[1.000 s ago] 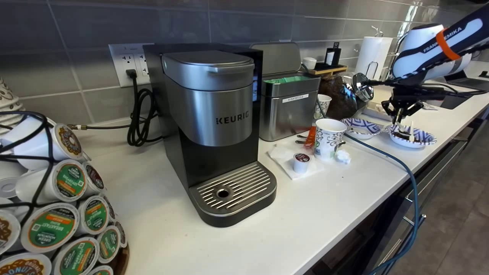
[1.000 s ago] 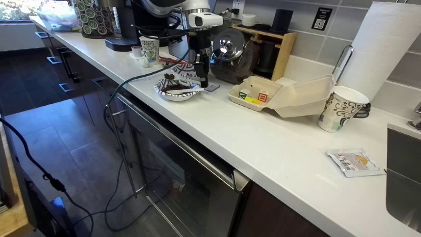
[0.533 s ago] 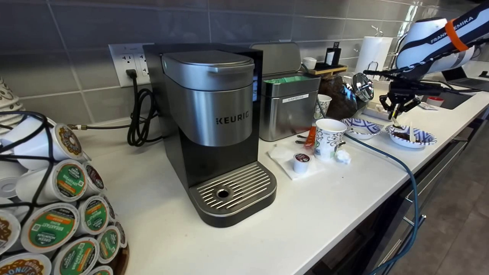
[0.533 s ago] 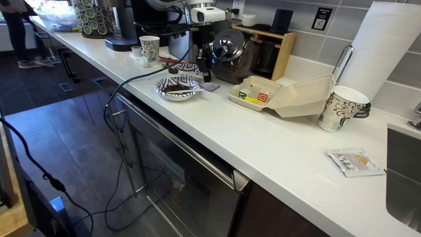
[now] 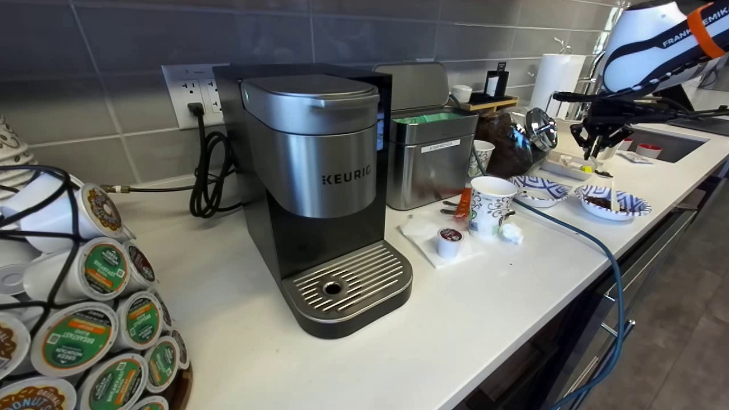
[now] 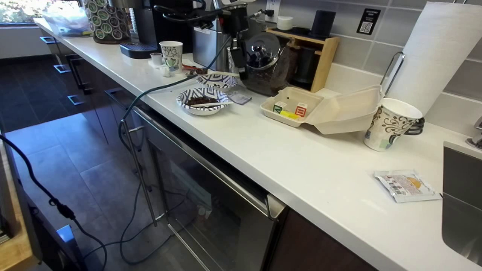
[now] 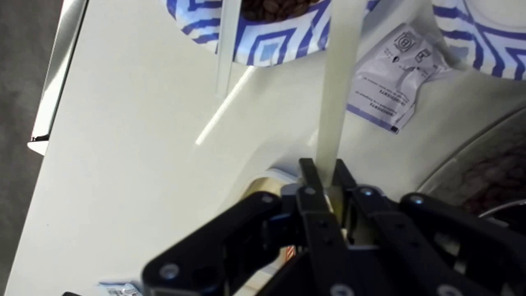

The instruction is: Use the spoon to scoop up contents from the bowl to right into the bowl to the left

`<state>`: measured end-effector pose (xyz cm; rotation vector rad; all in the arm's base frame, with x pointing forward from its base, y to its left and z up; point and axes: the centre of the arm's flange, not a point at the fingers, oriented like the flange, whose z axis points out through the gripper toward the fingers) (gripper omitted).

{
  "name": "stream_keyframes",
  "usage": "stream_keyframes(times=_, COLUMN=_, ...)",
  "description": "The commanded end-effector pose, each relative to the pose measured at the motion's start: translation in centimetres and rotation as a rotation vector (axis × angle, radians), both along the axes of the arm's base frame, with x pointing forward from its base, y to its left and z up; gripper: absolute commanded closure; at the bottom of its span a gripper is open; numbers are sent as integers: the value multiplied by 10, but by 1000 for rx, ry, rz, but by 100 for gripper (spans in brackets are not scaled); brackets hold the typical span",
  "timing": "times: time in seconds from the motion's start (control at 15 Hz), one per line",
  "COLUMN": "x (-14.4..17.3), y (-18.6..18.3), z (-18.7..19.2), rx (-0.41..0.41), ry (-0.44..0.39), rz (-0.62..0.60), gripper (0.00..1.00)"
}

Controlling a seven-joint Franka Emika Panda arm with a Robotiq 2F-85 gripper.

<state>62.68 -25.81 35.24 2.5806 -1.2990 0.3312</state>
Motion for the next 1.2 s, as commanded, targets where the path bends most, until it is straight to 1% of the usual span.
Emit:
stream_keyframes(times=0.0, x=0, y=-1, z=-2, rx=2, ry=3, rz=-1, gripper=88)
stream_keyframes(times=0.2, x=-1, y=-2, z=-5, rx=3, ry=7, rz=-2, gripper=88)
stream_keyframes(times=0.27, x=0, y=-2, z=-5, rx=3, ry=7, rz=-2, gripper=97)
stream_keyframes(times=0.4, x=3, y=6, z=-5, rx=-4, ry=18, rz=12, gripper=97)
stream_keyframes(times=0.53, x=10, y=13, z=-1, rx=-33, ry=17, rz=8, gripper=97)
stream_keyframes(times=0.87, x=29, y=33, z=25, rx=-105, ry=-17, rz=-9, gripper=97)
stream_keyframes(times=1.13, x=36, y=53, z=43, rx=-144, ry=-48, rz=15, gripper=97)
